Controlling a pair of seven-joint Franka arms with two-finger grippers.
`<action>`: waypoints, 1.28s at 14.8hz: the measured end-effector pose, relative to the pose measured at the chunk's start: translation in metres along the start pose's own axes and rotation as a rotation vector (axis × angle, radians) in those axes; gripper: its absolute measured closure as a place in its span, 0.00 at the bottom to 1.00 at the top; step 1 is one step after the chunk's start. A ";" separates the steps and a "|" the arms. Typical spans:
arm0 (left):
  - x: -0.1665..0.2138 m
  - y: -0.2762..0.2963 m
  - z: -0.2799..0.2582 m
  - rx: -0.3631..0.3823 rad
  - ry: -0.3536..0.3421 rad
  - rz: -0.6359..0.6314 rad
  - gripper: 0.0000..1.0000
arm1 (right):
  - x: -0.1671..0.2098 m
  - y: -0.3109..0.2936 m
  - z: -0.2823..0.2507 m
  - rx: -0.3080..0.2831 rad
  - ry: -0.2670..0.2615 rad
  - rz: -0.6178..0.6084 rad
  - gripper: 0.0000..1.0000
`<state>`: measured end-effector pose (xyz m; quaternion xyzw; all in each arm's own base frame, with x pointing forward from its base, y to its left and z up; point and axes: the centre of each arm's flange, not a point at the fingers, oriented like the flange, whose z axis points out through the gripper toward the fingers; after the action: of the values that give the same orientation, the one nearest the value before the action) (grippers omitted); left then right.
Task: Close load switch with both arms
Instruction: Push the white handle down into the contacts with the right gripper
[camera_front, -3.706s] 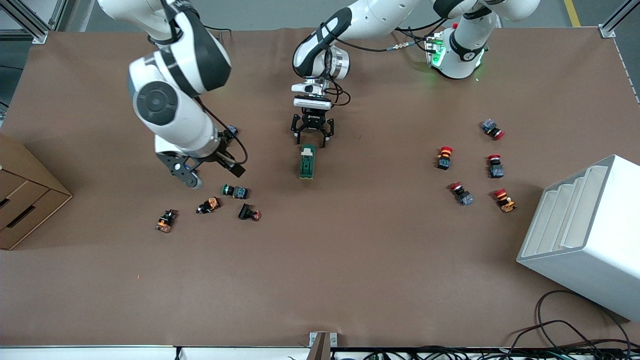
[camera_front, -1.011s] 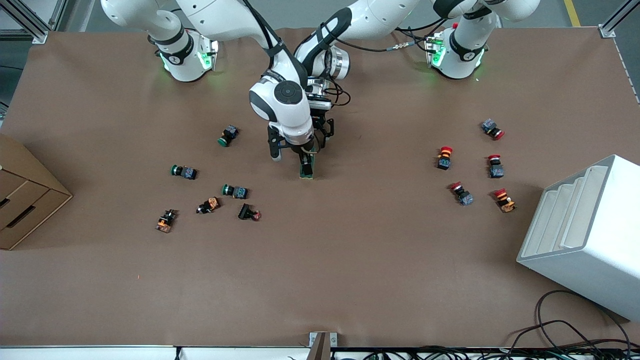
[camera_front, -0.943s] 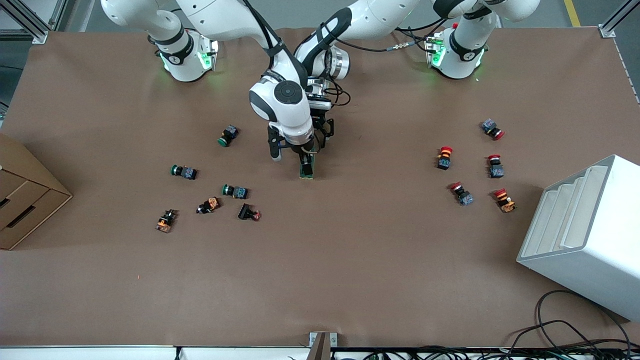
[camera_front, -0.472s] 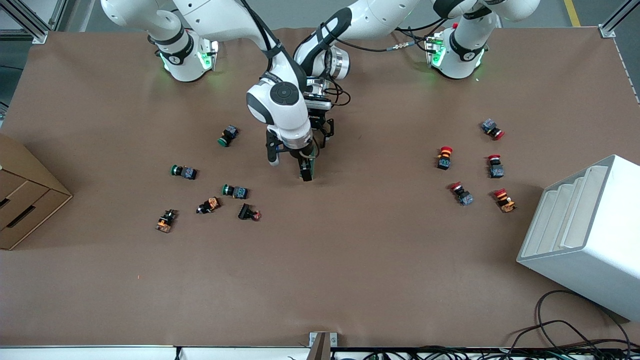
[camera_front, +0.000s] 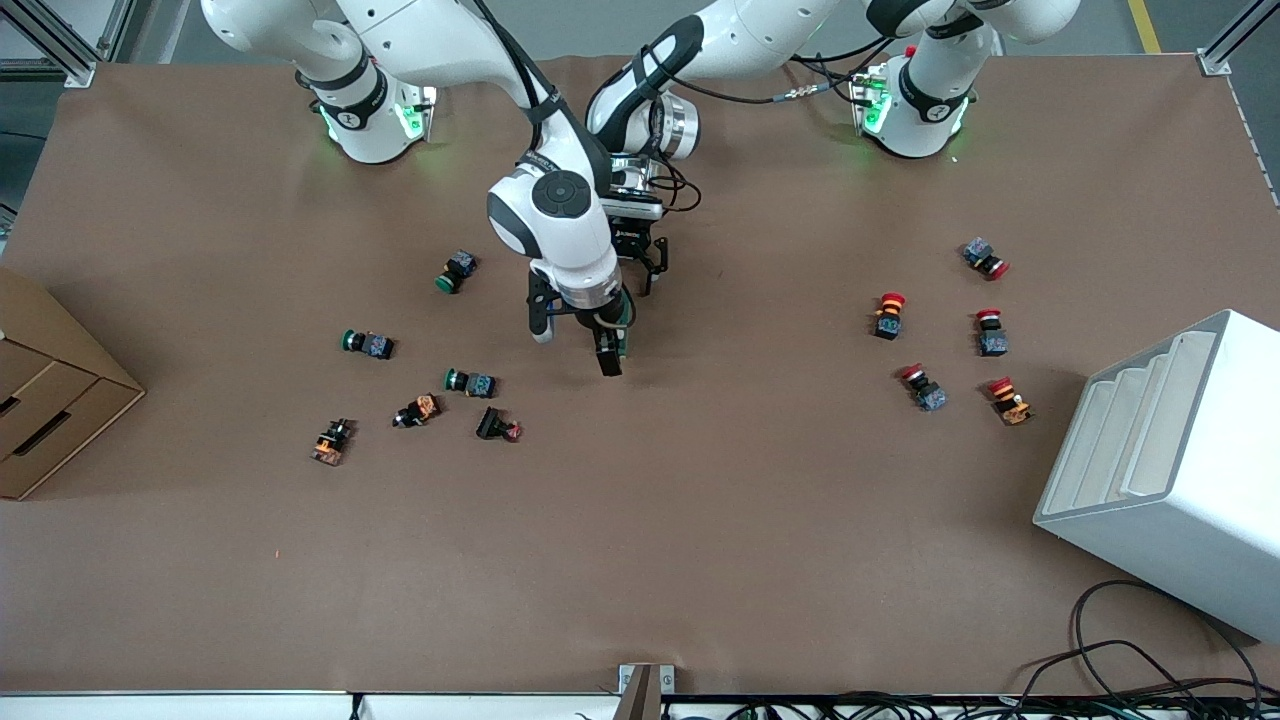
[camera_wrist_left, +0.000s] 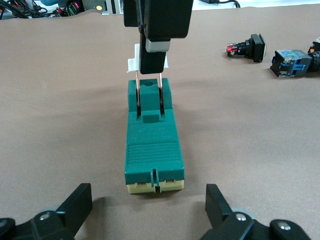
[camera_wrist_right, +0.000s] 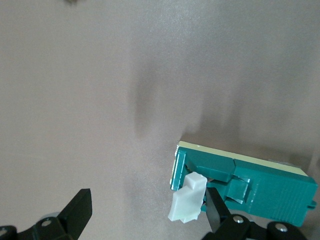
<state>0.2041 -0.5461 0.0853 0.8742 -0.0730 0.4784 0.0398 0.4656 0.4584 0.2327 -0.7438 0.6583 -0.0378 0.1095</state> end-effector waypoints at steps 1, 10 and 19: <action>0.000 0.000 0.000 0.000 0.000 0.000 0.00 | 0.000 -0.002 0.002 0.002 0.000 0.001 0.00; 0.000 0.000 0.000 0.000 0.000 0.000 0.00 | -0.004 -0.010 0.016 0.000 0.005 0.003 0.00; 0.000 0.000 0.000 0.000 0.000 0.000 0.00 | -0.003 -0.013 0.016 -0.009 0.003 0.007 0.00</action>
<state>0.2042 -0.5460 0.0852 0.8742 -0.0729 0.4785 0.0396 0.4811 0.4646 0.2198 -0.7419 0.6613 -0.0357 0.1052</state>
